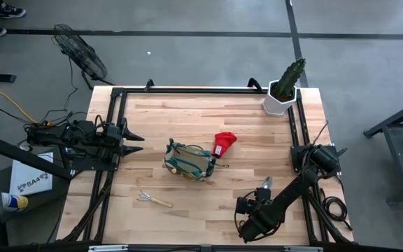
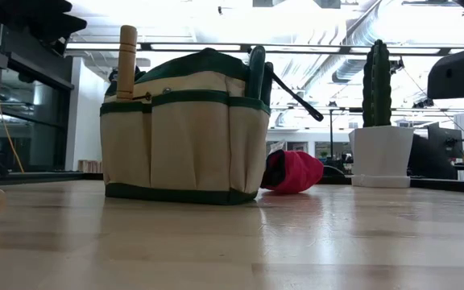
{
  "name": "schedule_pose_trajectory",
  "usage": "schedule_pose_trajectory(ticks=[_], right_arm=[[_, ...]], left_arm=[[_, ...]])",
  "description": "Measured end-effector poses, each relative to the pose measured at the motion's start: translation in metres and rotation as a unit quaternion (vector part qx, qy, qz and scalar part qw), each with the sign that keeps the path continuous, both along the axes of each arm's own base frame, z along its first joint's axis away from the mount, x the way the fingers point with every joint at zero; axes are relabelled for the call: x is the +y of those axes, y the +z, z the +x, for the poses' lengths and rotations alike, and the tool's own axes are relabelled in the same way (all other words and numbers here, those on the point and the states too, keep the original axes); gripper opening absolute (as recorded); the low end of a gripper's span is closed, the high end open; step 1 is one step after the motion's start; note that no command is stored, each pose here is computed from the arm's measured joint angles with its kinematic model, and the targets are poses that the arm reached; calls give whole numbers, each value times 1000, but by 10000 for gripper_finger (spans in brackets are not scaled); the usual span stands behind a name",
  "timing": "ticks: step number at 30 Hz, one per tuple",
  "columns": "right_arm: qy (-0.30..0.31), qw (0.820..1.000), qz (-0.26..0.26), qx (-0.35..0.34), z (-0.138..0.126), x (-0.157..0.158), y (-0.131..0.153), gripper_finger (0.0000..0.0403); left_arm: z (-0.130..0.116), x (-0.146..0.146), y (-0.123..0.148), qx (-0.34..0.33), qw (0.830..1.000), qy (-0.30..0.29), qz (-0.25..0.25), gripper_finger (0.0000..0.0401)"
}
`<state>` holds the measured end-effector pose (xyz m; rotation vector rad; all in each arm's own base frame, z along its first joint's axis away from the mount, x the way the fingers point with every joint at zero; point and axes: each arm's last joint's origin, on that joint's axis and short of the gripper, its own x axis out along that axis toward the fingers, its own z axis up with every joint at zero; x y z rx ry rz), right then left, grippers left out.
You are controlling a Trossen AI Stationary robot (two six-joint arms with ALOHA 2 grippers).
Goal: Pick & Place Garden tools in Gardening bag
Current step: Put the light brown trowel into the gardening bag
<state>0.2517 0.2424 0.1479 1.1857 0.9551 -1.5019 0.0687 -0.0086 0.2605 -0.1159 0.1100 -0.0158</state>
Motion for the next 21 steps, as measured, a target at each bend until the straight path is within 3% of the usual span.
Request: schedule_pose_trajectory(ticks=[10, 21], right_arm=[[0, 1000, 0, 0, 0, 0, 0, 137], [4, 1000, 1, 0, 1, -1, 0, 62]], left_arm=[[0, 0, 0, 0, 1000, 0, 0, 161], [0, 0, 0, 0, 1000, 0, 0, 161]])
